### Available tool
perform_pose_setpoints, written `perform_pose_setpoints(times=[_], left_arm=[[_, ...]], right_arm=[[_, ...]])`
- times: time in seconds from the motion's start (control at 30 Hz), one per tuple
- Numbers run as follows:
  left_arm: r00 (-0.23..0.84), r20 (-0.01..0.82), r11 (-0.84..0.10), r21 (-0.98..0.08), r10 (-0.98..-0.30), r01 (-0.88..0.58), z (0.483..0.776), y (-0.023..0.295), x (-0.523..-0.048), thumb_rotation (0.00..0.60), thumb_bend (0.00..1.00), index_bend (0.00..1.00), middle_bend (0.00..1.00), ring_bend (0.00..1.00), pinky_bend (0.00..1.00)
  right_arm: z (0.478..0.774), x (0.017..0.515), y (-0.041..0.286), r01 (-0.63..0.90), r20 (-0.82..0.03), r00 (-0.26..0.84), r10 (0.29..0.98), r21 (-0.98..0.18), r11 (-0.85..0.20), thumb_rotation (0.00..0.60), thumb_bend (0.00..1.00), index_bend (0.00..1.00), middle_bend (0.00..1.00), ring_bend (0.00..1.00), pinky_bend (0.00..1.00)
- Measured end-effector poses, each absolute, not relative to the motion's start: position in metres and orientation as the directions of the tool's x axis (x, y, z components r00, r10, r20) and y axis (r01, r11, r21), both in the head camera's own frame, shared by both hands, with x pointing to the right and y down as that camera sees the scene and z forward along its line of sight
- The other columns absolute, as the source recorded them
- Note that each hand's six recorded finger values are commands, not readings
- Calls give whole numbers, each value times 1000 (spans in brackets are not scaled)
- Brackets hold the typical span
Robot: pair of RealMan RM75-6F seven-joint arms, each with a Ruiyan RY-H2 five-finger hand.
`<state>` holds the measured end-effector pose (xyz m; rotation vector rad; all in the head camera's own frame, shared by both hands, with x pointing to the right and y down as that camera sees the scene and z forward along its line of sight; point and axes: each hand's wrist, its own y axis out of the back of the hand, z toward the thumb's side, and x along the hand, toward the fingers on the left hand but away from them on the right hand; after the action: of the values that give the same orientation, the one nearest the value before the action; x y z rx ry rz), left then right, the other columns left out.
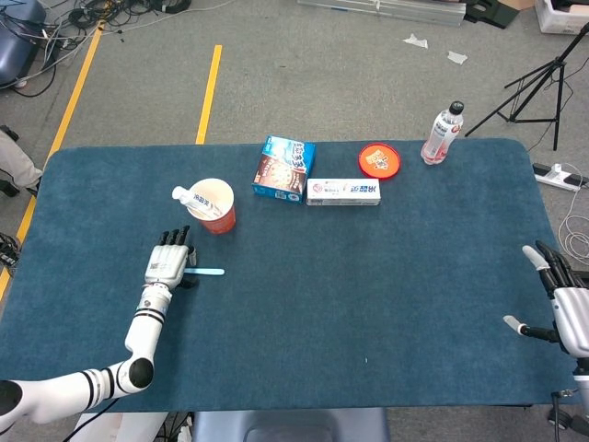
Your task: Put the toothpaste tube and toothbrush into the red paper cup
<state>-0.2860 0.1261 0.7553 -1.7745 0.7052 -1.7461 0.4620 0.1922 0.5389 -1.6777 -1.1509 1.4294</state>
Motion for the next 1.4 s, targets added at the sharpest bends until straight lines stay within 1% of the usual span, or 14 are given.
perform_pose_setpoints(times=[0.37,0.87,1.03,1.4], left_arm=[[-6,705,-705,-709,-710,15,758,125,-282,600,211,490,0,0,0],[-35,731,-732,-682,-682,7,763,126,-282,600,212,502,0,0,0],[-42,739,-740,-673,-672,3,764,126,-281,600,251,505,0,0,0],[-46,748,-749,-663,-662,4,765,126,-280,600,298,515,0,0,0]], right_arm=[[539,462,192,210,-414,24,910,-888,-409,600,0,0,0,0,235],[540,461,192,208,-415,26,909,-887,-411,600,0,0,0,0,235],[540,461,192,208,-417,28,908,-886,-414,600,0,0,0,0,235],[541,461,192,209,-419,28,907,-885,-415,600,0,0,0,0,235]])
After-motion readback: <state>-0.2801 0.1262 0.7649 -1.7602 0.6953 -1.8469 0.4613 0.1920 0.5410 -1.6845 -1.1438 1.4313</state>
